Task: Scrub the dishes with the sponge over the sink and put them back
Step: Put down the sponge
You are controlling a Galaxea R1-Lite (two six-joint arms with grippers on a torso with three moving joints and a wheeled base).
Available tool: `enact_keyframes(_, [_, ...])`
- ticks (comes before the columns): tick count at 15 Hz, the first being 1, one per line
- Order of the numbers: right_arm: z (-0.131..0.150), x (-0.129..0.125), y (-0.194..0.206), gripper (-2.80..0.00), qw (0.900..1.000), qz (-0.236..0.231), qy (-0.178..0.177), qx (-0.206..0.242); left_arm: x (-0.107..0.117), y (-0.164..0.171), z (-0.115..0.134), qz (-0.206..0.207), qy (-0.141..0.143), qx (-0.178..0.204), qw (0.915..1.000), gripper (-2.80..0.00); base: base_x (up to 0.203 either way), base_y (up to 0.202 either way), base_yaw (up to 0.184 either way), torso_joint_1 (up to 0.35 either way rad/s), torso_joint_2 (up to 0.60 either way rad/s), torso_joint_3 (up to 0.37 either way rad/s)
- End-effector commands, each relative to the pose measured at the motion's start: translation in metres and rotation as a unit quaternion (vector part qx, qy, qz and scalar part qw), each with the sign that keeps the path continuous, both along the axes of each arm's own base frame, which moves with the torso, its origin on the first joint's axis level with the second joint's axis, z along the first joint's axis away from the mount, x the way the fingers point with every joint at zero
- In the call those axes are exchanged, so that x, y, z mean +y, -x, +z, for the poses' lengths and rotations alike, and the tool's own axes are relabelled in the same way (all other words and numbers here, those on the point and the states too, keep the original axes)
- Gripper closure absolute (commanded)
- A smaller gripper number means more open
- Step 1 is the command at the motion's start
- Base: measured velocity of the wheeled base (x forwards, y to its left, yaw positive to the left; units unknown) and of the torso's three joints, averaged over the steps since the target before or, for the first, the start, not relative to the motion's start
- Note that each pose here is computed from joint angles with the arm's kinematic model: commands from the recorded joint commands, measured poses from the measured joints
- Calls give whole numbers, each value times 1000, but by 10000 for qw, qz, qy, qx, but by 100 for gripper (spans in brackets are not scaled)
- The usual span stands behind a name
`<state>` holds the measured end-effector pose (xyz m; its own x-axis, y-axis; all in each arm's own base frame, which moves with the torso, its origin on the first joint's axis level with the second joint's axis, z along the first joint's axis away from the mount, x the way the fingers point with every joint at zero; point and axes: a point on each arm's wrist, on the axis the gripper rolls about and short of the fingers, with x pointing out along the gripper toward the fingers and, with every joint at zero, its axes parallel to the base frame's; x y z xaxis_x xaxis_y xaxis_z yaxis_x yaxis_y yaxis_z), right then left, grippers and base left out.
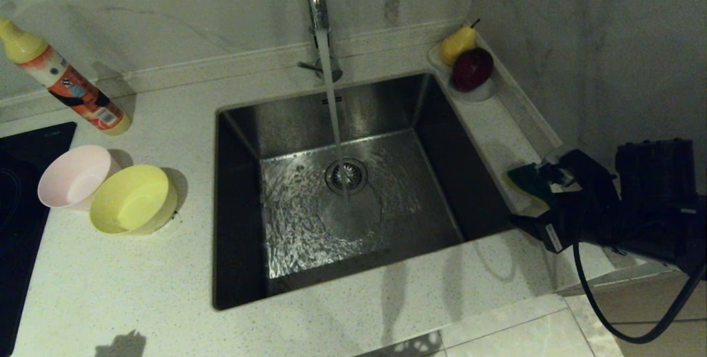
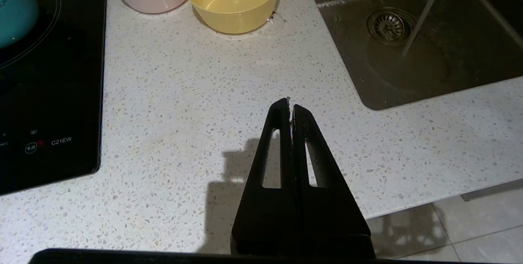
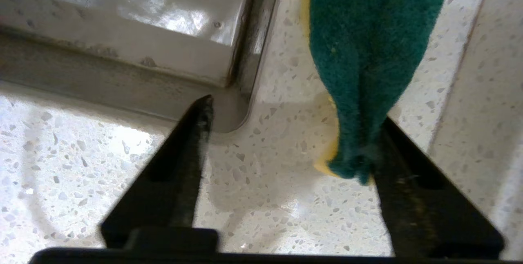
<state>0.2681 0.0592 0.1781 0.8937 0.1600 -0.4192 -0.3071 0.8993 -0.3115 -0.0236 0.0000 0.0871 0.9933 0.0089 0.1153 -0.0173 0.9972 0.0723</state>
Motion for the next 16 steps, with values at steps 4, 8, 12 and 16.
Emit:
enact_keyframes(4, [1, 4, 3, -280, 9997, -12, -249, 76, 0, -3, -11, 1, 0, 197, 9998, 0, 0, 0, 0, 0, 0, 0])
enact_keyframes(8, [1, 7, 5, -280, 9984, -40, -464, 318, 0, -3, -11, 1, 0, 195, 9998, 0, 0, 0, 0, 0, 0, 0])
enact_keyframes(12, [7, 10, 5, -280, 9956, -141, -795, 466, 0, -3, -11, 1, 0, 201, 9998, 0, 0, 0, 0, 0, 0, 0])
enact_keyframes(16, [8, 12, 4, -280, 9915, -144, -1092, 686, 0, -3, -11, 1, 0, 201, 9998, 0, 0, 0, 0, 0, 0, 0])
